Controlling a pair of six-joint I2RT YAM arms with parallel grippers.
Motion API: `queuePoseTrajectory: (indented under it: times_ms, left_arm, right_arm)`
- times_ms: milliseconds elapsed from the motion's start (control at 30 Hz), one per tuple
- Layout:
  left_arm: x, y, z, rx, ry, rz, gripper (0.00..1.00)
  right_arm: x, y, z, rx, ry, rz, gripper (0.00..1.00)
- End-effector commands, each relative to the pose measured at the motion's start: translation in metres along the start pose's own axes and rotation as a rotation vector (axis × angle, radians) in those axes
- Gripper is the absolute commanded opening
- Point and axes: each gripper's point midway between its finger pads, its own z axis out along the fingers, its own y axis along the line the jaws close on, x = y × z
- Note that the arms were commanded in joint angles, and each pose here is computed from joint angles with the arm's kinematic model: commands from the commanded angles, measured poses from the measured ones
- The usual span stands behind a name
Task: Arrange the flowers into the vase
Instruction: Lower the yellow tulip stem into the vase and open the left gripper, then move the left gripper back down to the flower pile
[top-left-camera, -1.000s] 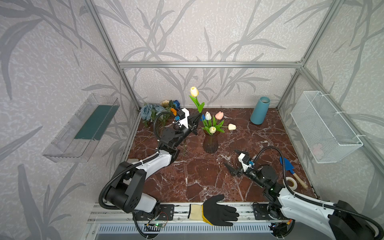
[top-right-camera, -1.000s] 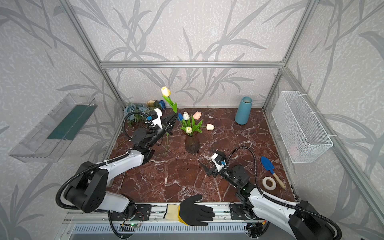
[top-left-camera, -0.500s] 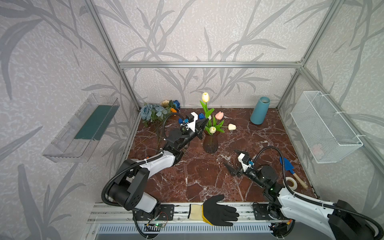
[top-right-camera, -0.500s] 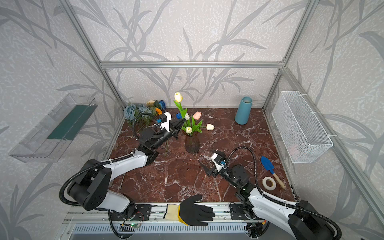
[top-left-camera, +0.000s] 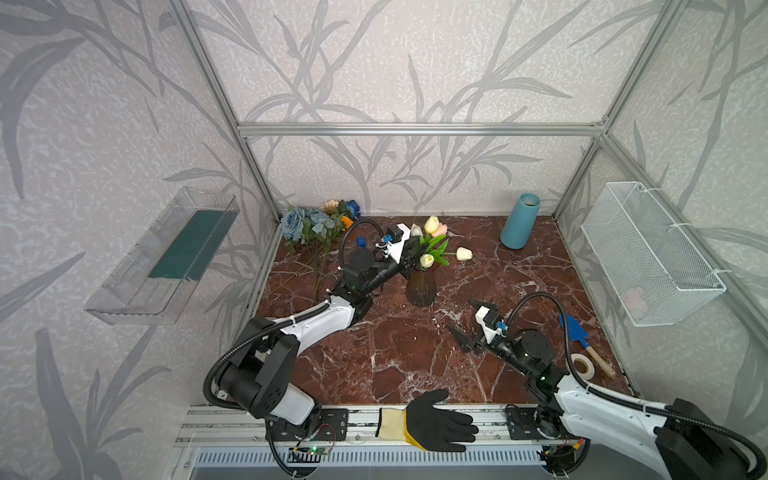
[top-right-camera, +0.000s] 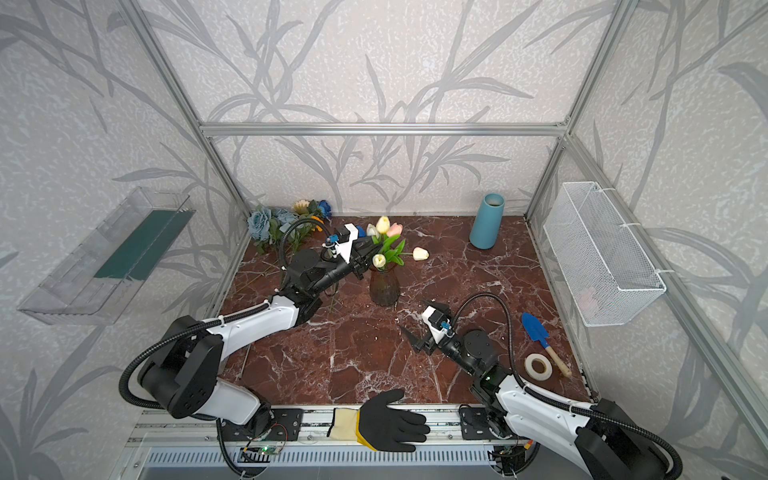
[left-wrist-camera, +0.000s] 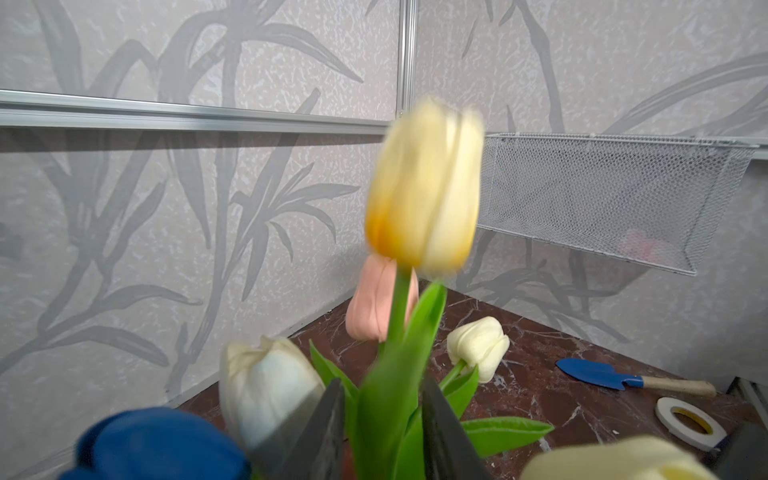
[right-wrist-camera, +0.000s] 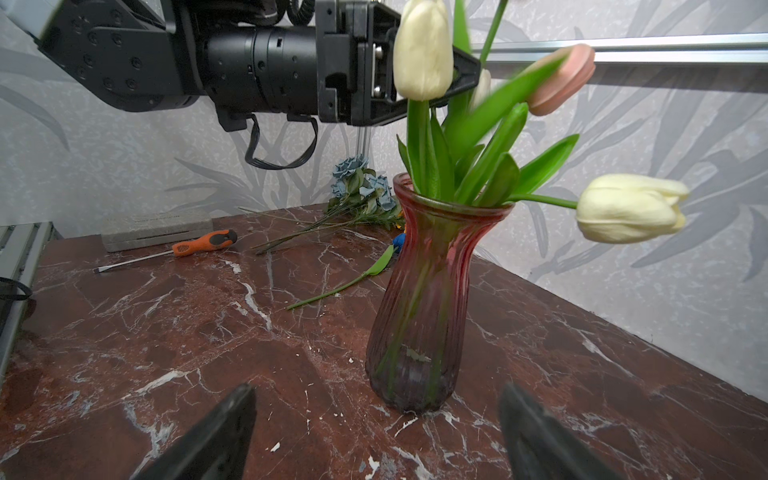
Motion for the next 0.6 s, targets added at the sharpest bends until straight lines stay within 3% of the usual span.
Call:
queuePoseTrajectory:
  times_ms: [0, 200, 400, 467, 567]
  left_arm:
    - [-0.010, -0.006, 0.000, 0.021, 0.020, 0.023, 0.37]
    - [-0.018, -0.007, -0.018, -0.013, 0.044, 0.066, 0.42]
    - [-0.056, 0.001, -0.053, -0.141, 0.024, 0.131, 0.43]
    - [-0.063, 0.011, -0.064, -0.218, 0.032, 0.141, 0.43]
    - [-0.062, 0.052, -0.090, -0.490, 0.044, 0.133, 0.44]
  right_arm:
    - [-0.008, 0.001, 0.002, -0.005, -0.024, 0.000, 0.92]
    - [-0.009, 0.000, 0.002, 0.000, -0.025, -0.002, 0.92]
    - [-0.008, 0.000, 0.003, -0.002, -0.024, 0.006, 0.92]
    - [-0.008, 0.001, 0.004, -0.008, -0.026, 0.010, 0.92]
    - [-0.008, 0.001, 0.004, -0.007, -0.027, 0.012, 0.92]
